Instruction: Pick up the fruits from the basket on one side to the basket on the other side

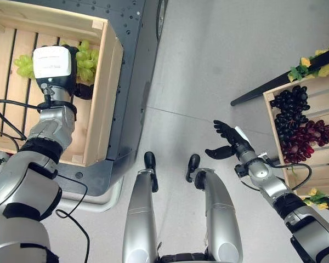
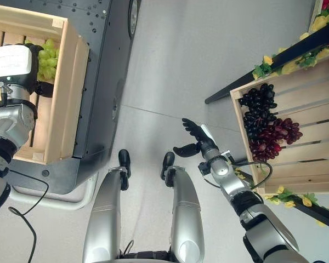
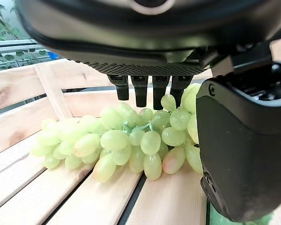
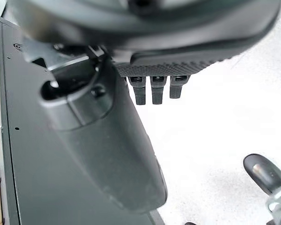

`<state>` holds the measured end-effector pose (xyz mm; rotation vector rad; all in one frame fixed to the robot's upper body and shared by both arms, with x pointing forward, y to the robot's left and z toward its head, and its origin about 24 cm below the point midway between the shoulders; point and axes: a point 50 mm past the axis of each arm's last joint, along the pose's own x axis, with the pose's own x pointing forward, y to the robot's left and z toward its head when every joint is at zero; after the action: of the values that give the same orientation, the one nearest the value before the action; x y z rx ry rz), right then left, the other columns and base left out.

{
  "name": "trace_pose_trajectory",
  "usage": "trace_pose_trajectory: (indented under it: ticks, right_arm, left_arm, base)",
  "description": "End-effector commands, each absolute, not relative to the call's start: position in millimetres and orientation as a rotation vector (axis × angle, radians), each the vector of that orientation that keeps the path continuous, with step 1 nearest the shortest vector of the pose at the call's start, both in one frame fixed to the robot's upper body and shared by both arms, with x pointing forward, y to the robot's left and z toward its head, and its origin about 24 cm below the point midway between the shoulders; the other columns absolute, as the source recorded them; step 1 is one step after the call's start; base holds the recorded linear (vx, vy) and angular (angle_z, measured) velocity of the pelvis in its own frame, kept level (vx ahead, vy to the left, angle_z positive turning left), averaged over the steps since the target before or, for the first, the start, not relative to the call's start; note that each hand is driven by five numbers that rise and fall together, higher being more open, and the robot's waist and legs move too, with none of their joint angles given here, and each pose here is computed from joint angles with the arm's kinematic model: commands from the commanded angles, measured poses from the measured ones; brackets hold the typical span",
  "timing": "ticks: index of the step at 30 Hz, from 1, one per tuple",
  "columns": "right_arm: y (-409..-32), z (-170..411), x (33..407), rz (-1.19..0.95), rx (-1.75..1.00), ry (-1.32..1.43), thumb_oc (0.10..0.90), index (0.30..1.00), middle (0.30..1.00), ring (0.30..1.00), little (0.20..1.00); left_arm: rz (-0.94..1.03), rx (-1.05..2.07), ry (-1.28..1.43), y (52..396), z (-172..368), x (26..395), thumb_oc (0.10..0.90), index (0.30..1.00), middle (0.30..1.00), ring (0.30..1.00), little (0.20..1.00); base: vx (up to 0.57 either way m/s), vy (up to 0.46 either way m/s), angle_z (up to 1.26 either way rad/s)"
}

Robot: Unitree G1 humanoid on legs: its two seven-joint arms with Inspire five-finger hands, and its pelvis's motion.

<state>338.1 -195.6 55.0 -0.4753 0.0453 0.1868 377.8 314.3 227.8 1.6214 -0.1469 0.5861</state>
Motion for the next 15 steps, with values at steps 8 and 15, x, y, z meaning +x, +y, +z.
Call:
trace_pose_trajectory:
  ticks: [8,15]
  right_arm:
    - [-213.5,88.9,339.5,0.18,-0.442,-0.1,0.8,0.9,0.9,0.9,0.9]
    - [-216.7,96.2,340.9,0.158,-0.42,-0.135,0.8,0.9,0.9,0.9,0.9]
  left_arm:
    - [0.674,1.65,0.025,349.9,260.7,365.2,0.8,0.9,0.9,0.9,0.9]
    - [0.675,1.664,0.073,353.4,264.4,364.2,0.8,0.9,0.9,0.9,0.9]
  base:
    - [0.0,0.022,-0.01]
    - [0.0,0.005,0.0]
